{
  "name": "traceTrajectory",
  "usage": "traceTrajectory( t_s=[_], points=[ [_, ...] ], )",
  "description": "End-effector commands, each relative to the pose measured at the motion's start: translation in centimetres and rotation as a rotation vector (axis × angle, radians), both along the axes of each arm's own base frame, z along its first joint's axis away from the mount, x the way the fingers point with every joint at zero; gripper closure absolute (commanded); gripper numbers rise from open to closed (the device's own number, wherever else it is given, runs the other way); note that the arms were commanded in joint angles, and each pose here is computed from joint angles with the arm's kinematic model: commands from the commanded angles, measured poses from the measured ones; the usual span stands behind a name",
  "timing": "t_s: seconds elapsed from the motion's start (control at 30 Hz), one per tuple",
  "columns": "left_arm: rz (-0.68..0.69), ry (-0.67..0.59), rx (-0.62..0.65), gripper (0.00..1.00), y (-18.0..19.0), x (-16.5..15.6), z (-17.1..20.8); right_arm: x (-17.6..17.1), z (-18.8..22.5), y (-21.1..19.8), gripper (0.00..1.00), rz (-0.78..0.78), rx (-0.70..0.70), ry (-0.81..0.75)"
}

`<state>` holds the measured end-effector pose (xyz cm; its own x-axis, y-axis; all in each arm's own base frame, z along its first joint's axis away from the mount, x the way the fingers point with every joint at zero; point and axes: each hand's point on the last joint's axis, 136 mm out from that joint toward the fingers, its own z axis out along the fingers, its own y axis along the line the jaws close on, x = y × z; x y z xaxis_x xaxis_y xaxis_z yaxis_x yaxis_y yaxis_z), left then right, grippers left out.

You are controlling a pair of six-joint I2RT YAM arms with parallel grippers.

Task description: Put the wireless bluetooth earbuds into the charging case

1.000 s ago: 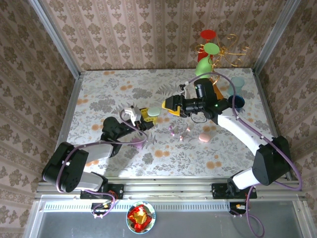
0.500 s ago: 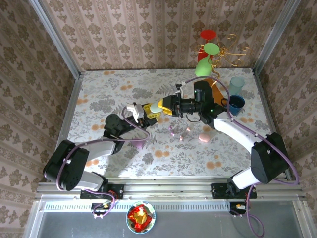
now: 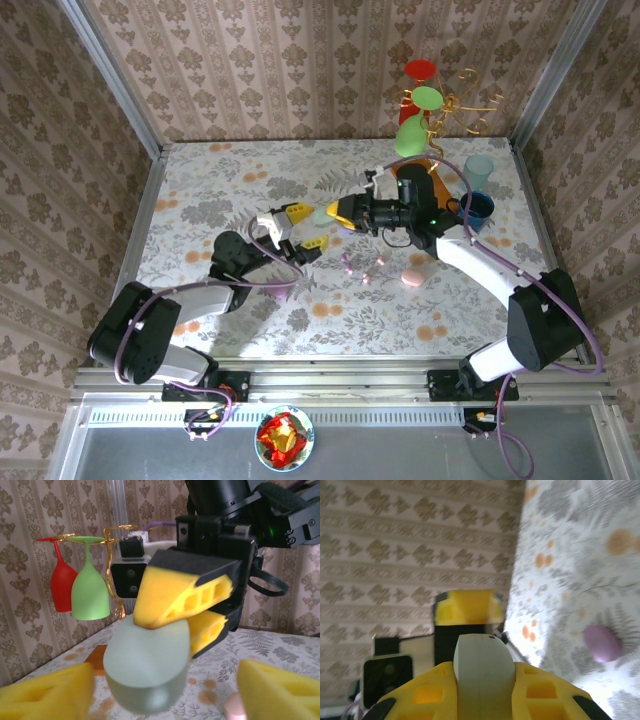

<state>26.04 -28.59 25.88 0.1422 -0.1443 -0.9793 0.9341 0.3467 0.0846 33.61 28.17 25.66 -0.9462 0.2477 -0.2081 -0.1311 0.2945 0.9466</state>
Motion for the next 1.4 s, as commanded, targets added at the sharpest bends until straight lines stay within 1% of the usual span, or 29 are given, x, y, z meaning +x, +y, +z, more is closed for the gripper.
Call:
traceTrajectory(
  t_s=[0.0, 0.03, 0.1, 0.23, 0.37, 0.47, 0.57, 0.73, 0.8, 0.83, 0.93, 1.0, 1.07, 1.13, 1.2, 1.23, 1.3, 1.37],
  points=[
    [0.019, -0.012, 0.017, 0.14, 0.3, -0.1, -0.9, 1.4, -3.7, -3.7, 0.89, -0.138, -0.144, 0.028],
    [0.034, -0.007, 0.021, 0.11, 0.4, 0.1, -1.2, 2.0, -4.9, -5.0, 0.89, -0.189, -0.187, 0.052],
    [0.060, 0.014, 0.034, 0.08, 0.6, 0.4, -1.8, 2.8, -7.4, -7.5, 0.88, -0.266, -0.252, 0.097],
    [0.074, 0.025, 0.116, 0.06, 0.4, 0.2, -3.5, 3.8, -11.5, -11.9, 0.88, -0.395, -0.348, 0.173],
    [0.079, 0.038, 0.232, 0.05, 0.0, 0.1, -5.7, 4.6, -14.9, -15.0, 0.88, -0.474, -0.442, 0.225],
    [0.066, 0.041, 0.295, 0.05, -0.3, 0.1, -6.9, 4.9, -17.4, -17.0, 0.91, -0.528, -0.482, 0.278],
    [0.078, 0.063, 0.335, 0.05, -0.6, 0.7, -7.6, 5.1, -19.4, -18.2, 0.91, -0.548, -0.498, 0.320],
    [0.077, 0.082, 0.358, 0.05, -0.7, 0.6, -8.1, 4.8, -22.5, -19.2, 0.91, -0.547, -0.521, 0.391],
    [0.083, 0.093, 0.368, 0.05, -0.6, 0.5, -8.2, 4.5, -23.3, -19.5, 0.86, -0.555, -0.521, 0.414],
    [0.090, 0.099, 0.371, 0.05, -0.5, 0.4, -8.3, 4.3, -23.6, -19.8, 0.82, -0.566, -0.524, 0.427],
    [0.147, 0.141, 0.377, 0.04, 0.1, 1.0, -8.3, 4.0, -23.4, -20.6, 0.63, -0.588, -0.546, 0.423],
    [0.240, 0.205, 0.377, 0.00, 1.1, 2.1, -8.5, 3.7, -22.4, -21.0, 0.51, -0.589, -0.578, 0.391],
    [0.322, 0.279, 0.395, 0.00, 2.1, 3.1, -8.8, 3.6, -21.2, -21.5, 0.42, -0.586, -0.615, 0.354],
    [0.397, 0.359, 0.453, 0.00, 2.9, 3.6, -9.2, 3.3, -19.9, -21.8, 0.36, -0.578, -0.650, 0.316],
    [0.535, 0.437, 0.520, 0.00, 4.2, 4.4, -9.6, 2.9, -18.8, -21.7, 0.27, -0.554, -0.665, 0.284],
    [0.592, 0.478, 0.549, 0.00, 4.9, 4.4, -10.0, 2.7, -18.2, -21.5, 0.24, -0.535, -0.674, 0.266],
    [0.661, 0.517, 0.569, 0.00, 5.6, 4.1, -10.3, 2.3, -17.0, -21.0, 0.20, -0.496, -0.694, 0.211],
    [0.759, 0.549, 0.574, 0.00, 6.9, 3.9, -10.4, 1.8, -15.8, -20.1, 0.18, -0.443, -0.727, 0.137]
  ],
)
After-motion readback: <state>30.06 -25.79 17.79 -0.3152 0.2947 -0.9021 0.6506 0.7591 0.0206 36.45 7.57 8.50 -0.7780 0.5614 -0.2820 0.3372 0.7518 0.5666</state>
